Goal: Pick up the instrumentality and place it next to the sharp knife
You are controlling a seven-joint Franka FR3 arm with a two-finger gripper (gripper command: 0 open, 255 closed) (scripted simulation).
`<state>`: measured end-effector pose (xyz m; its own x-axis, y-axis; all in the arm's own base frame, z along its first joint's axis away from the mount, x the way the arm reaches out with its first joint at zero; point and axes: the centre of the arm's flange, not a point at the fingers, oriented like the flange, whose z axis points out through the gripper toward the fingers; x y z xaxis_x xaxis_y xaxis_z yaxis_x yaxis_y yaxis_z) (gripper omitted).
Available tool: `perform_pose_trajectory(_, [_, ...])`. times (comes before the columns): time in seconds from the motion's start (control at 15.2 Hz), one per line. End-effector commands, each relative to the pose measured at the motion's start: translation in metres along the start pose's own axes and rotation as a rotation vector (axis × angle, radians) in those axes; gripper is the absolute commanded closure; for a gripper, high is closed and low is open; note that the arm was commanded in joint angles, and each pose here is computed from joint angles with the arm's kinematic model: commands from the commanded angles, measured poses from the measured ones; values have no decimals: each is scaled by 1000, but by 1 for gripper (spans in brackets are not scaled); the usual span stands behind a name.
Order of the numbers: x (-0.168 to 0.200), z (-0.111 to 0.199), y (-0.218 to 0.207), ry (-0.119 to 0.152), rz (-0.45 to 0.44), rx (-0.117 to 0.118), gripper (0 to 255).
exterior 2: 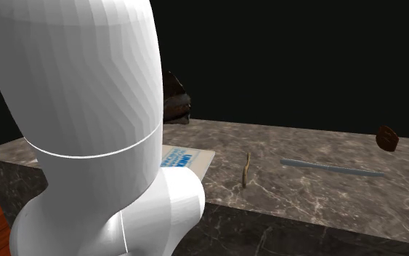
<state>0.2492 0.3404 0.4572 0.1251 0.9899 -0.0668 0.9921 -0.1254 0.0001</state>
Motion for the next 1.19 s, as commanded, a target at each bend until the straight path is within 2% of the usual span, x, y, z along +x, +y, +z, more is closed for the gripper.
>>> perform_pose_trajectory(0.0, [1,11,0,0,0,0,255])
perform_pose_trajectory(0.2, [2,30,0,0,0,0,255])
perform_pose_trajectory(0.73, [2,30,0,0,0,0,255])
perform_pose_trajectory(0.79, [4,28,0,0,0,0,0])
perform_pose_trajectory(1.12, [2,30,0,0,0,0,0])
